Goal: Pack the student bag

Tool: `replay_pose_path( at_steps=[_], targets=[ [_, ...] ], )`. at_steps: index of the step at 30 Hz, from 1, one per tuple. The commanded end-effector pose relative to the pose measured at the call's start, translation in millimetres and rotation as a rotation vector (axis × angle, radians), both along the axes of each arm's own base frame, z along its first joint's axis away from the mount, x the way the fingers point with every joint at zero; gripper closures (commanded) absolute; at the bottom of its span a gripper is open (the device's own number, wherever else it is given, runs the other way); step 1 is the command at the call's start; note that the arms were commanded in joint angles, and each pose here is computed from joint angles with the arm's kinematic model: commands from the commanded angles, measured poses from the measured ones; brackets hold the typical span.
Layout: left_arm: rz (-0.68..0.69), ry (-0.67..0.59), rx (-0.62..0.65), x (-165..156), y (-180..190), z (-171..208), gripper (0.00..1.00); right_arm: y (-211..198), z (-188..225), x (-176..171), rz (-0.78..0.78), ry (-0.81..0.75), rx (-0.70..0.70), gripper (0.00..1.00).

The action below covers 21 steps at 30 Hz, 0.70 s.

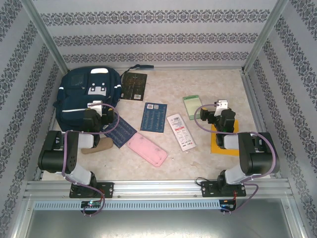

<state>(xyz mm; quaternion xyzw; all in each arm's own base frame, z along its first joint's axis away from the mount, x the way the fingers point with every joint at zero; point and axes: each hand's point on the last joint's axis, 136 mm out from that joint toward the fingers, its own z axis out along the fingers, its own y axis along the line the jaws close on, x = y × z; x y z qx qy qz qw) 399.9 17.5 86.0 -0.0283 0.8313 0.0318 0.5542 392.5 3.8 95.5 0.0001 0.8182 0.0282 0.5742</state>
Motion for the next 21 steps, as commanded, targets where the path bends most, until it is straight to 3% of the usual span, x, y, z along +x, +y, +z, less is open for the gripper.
replay_pose_path(
  at_steps=[1,21],
  targets=[
    [-0.022,0.009,-0.004,-0.6,-6.2,-3.3,0.00,0.9,11.0,5.1,0.011,-0.034,0.014,0.02],
    [-0.021,0.009,-0.004,-0.6,-5.6,-3.3,0.00,1.0,10.8,5.5,0.007,-0.031,0.010,0.02]
  ],
)
